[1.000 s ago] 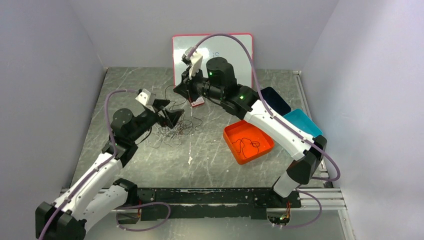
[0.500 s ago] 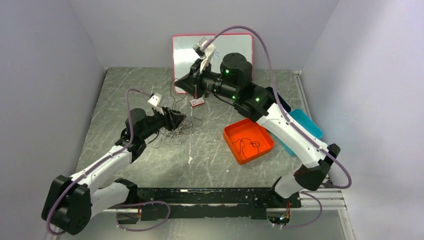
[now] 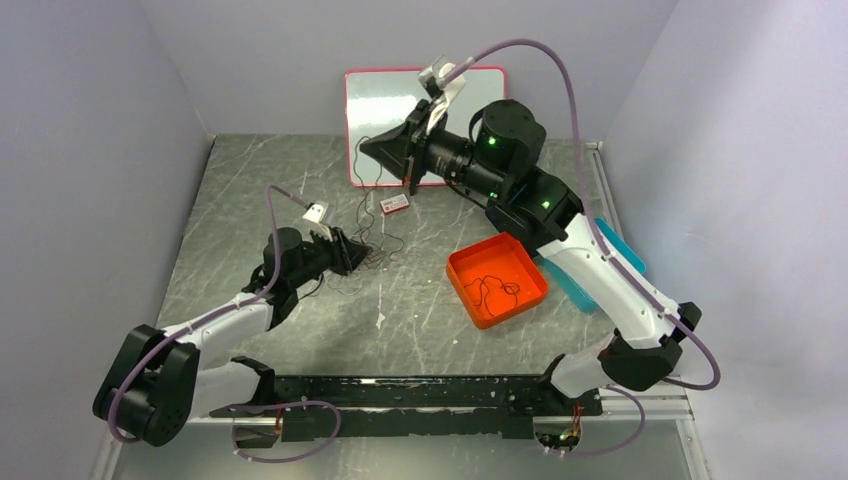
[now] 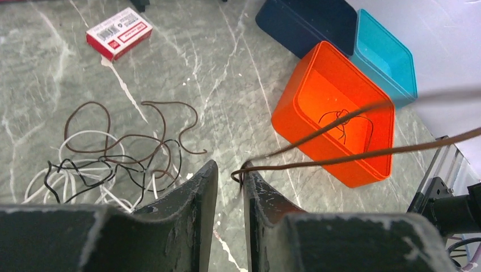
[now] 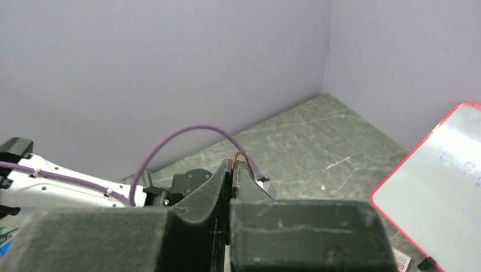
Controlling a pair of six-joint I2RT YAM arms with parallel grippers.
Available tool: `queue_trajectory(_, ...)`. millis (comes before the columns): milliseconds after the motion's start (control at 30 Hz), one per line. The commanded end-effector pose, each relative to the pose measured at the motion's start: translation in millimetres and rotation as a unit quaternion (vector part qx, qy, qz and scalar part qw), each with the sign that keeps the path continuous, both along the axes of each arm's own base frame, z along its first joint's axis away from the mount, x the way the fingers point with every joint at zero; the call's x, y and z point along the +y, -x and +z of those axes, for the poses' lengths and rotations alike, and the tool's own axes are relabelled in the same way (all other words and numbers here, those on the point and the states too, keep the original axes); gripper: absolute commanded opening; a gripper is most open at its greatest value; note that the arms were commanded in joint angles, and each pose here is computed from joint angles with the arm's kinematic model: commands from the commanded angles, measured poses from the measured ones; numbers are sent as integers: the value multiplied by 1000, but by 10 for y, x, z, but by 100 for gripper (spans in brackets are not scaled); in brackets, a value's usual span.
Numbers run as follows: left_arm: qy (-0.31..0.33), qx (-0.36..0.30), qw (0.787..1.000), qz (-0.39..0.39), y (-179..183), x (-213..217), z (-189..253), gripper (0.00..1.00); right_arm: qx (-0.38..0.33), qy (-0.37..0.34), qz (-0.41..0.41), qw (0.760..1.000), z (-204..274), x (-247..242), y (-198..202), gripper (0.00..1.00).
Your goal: Untangle the cables
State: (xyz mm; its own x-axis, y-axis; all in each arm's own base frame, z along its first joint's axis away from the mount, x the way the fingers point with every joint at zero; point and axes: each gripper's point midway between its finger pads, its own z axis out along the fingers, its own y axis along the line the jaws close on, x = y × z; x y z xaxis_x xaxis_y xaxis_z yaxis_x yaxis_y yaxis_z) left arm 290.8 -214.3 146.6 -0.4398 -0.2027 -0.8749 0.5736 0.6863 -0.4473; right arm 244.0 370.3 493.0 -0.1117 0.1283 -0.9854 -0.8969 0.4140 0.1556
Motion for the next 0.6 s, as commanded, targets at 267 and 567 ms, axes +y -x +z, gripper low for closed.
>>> queue_trajectory(267,0,18,1000,6,12,5,-236,26,-104,-87,-65,989,1025,-609,219,0)
queue_trajectory(567,-9,40,999,14,48,44,-438,25,-130,-97,-126,979,1198,-928,198,0)
